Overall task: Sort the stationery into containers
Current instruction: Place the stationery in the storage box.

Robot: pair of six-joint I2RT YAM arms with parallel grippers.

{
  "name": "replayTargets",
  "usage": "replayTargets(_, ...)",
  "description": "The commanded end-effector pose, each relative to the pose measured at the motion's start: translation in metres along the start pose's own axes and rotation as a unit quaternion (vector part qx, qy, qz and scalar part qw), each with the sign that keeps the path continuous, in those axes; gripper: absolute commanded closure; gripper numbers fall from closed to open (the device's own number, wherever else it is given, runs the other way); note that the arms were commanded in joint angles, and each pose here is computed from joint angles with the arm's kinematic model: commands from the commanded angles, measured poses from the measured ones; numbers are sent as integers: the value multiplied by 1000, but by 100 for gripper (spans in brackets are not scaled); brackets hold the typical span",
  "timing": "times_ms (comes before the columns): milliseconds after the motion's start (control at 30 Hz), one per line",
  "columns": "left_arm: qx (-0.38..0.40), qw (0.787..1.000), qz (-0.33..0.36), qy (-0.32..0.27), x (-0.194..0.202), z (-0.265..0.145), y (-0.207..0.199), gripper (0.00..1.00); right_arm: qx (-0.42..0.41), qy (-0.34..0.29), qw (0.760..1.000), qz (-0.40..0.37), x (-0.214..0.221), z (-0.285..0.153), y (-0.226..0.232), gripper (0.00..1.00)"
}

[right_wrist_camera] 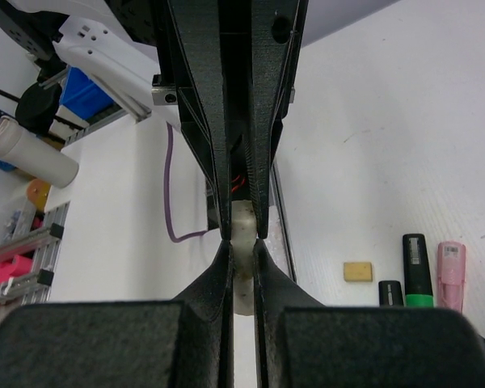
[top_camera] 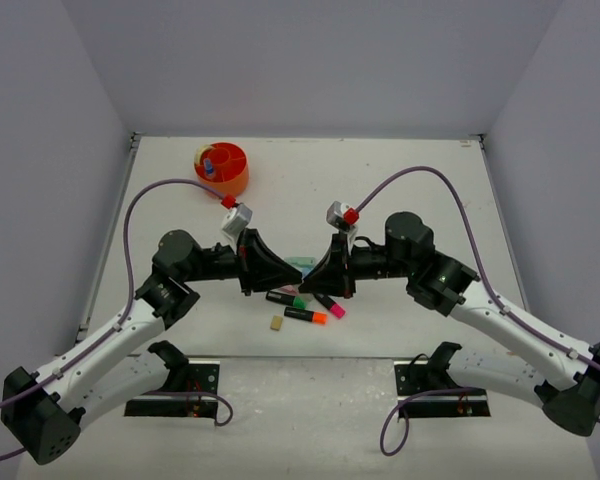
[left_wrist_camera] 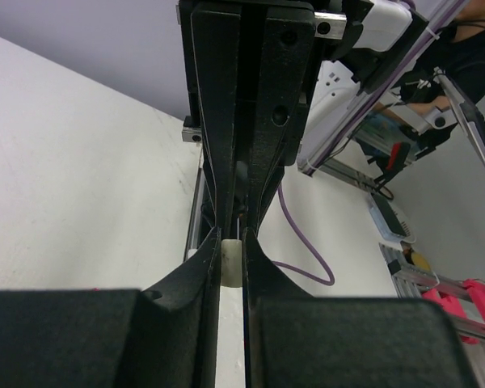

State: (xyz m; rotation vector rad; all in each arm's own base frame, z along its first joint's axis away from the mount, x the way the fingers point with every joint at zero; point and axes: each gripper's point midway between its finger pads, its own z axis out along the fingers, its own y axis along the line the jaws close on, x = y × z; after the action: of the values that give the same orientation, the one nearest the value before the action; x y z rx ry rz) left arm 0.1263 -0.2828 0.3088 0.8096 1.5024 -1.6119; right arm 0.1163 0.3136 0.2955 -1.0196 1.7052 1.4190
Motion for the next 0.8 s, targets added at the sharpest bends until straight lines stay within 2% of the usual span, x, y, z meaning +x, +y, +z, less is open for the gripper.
replayTargets(0,10,999,30,-13,-16,3,-9,100,3,-30,1000,-8,-15,-7,0,100)
replayTargets(67,-2,999,37,-19,-21,3,-6,100,6,-29,1000,-4,-14,-6,-2,97)
replayTargets(100,-23,999,33,-24,-24,3,1,100,11,-29,1000,-3,-14,-6,-5,80)
replayTargets(133,-63,997,29,-30,-28,3,15,100,23,-32,999,1,-13,-6,-9,49)
replayTargets(167,-103,994,26,-35,-34,3,28,100,35,-34,999,4,-12,-7,-13,25)
replayTargets(200,-135,990,25,-36,-38,1,38,100,47,-36,998,6,-11,-8,-16,8)
replayTargets(233,-154,987,24,-32,-42,0,41,100,62,-40,997,7,-10,-11,-21,7)
replayTargets(300,-296,954,13,-40,-58,-13,89,100,117,-50,992,10,-8,-19,-37,1)
replayTargets(333,-317,948,14,-38,-64,-17,92,100,146,-60,987,10,-11,-24,-45,1)
replayTargets(367,-414,909,9,-53,-73,-34,127,100,196,-61,978,27,-7,-33,-59,1)
replayTargets(400,-496,865,11,-67,-87,-53,150,100,274,-74,958,39,-6,-50,-80,1)
replayTargets(500,-617,781,19,-98,-114,-85,187,100,397,-112,909,68,-2,-87,-110,1)
replayTargets(567,-663,737,34,-125,-143,-96,215,100,404,-125,903,77,1,-96,-108,1)
replayTargets(667,-730,663,52,-158,-190,-115,267,100,374,-124,915,84,8,-94,-95,1)
replayTargets(767,-763,625,69,-153,-210,-127,322,100,371,-109,917,100,24,-94,-94,1)
